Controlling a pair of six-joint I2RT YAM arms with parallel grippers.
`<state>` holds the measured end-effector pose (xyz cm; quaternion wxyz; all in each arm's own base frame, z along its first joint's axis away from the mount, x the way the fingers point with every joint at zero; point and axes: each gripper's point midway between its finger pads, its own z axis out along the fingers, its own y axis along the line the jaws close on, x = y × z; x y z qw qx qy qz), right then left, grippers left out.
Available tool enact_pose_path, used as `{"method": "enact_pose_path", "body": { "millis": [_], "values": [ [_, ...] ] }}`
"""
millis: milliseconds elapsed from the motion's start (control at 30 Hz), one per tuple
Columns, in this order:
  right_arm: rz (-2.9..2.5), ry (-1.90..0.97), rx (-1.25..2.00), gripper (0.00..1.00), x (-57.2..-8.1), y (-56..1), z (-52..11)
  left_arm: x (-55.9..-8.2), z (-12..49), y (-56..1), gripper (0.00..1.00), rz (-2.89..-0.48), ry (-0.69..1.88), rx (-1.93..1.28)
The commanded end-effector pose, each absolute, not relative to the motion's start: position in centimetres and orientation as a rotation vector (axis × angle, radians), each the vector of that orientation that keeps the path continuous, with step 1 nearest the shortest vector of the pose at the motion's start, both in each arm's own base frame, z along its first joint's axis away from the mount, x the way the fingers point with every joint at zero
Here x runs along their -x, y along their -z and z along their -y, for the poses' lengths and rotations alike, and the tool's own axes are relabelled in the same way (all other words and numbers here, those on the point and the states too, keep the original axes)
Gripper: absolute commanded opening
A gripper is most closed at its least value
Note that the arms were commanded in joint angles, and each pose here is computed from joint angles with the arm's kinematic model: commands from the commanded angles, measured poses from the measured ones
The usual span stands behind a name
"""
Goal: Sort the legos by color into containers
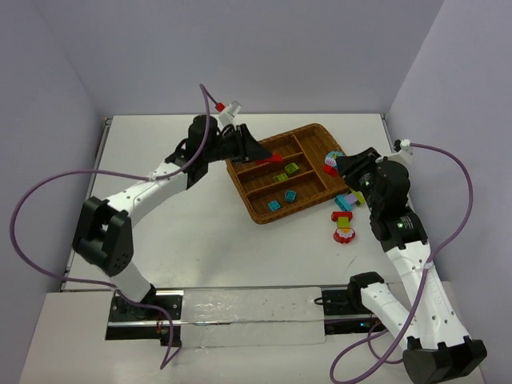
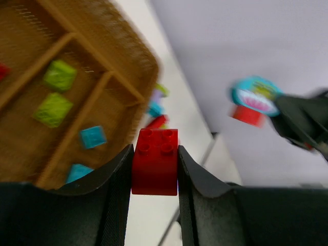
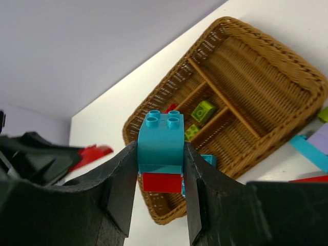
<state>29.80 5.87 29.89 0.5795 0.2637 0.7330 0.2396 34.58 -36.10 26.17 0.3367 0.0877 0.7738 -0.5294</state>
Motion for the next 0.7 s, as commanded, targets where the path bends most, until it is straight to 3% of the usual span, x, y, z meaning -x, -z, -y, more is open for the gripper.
{"method": "enact_pose_path", "body": {
  "millis": [0,267,467,533,600,667],
  "values": [
    [-1.685,-0.484,-0.615,0.00,-29.4,-30.7,-4.5,-40.7,34.2,-21.1,0.00,-2.200,1.069,-0.151],
    [-1.711,-0.496,-0.597,0.00,-29.1,-30.0,-4.9,-47.4,33.7,-15.8,0.00,-2.276,1.007,-0.080],
    [-1.730,-0.497,-0.589,0.00,-28.9,-29.5,-5.1,-49.3,33.7,-14.7,0.01,-2.287,1.014,-0.046],
    [-1.735,-0.503,-0.588,0.00,-28.9,-29.4,-5.2,-49.6,33.7,-13.9,0.16,-2.315,0.996,-0.035],
    [-1.736,-0.508,-0.588,0.00,-28.9,-29.4,-5.3,-49.6,33.6,-13.4,0.22,-2.332,0.989,-0.029],
    [-1.736,-0.514,-0.585,0.00,-28.8,-29.5,-5.3,-49.5,33.5,-13.3,0.42,-2.333,0.981,-0.027]
  ]
}}
